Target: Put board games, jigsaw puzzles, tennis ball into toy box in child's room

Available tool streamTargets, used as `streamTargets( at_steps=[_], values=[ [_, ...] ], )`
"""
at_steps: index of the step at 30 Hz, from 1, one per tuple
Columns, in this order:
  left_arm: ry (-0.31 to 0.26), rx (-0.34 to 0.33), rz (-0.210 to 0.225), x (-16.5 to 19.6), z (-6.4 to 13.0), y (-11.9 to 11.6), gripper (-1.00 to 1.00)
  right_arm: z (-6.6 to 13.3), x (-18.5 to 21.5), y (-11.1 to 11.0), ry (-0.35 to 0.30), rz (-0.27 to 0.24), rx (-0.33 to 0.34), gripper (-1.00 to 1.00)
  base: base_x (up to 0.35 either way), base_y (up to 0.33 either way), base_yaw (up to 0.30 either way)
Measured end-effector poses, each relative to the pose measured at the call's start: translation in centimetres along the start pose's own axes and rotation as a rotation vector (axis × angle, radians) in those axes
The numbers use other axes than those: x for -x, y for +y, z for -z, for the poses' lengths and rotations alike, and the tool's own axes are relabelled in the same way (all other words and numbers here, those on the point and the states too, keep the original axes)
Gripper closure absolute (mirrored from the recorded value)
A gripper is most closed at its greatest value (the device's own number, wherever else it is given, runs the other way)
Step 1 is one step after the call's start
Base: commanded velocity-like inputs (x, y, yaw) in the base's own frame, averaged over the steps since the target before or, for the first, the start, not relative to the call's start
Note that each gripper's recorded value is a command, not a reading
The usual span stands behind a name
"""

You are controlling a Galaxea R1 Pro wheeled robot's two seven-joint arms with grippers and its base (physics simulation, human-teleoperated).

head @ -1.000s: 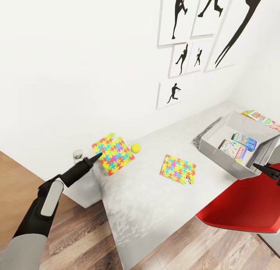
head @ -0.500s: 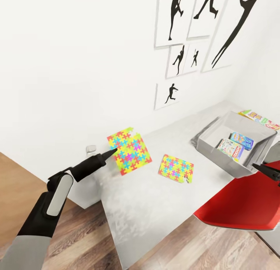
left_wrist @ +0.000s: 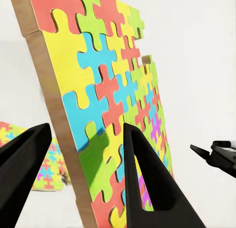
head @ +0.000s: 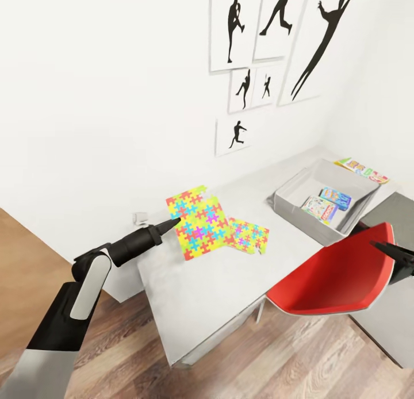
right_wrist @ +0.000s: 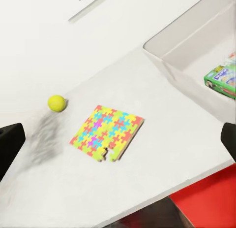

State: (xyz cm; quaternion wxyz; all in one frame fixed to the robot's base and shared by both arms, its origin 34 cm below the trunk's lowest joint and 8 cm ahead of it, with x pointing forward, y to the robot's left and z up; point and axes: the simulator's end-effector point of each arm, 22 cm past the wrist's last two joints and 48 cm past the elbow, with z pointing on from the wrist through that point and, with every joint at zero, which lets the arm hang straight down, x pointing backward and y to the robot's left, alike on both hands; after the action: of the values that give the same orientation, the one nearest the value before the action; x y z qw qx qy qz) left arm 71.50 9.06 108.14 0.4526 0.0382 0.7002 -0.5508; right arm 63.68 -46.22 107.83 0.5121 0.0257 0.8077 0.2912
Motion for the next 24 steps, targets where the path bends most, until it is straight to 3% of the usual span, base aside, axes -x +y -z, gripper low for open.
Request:
streamTargets(
  at_steps=[10,18,24],
  values=[
    [-0.012,-0.033,-0.004,0.4,-0.7,-2.0,1.00,0.4,0.4,0.4,-0.006,-0.005,0.005,-1.00,-0.054,-0.026,-0.107],
    [-0.023,-0.054,0.001,0.6,-1.5,-3.4,1.00,0.7,-0.2,0.7,0.034,-0.099,0.006,-1.00,-0.011,-0.005,-0.180],
    [-0.040,-0.057,0.017,0.7,-2.5,-4.3,1.00,0.8,-0.2,0.8,0.042,-0.119,0.003,-1.00,-0.003,-0.002,-0.204]
  ],
)
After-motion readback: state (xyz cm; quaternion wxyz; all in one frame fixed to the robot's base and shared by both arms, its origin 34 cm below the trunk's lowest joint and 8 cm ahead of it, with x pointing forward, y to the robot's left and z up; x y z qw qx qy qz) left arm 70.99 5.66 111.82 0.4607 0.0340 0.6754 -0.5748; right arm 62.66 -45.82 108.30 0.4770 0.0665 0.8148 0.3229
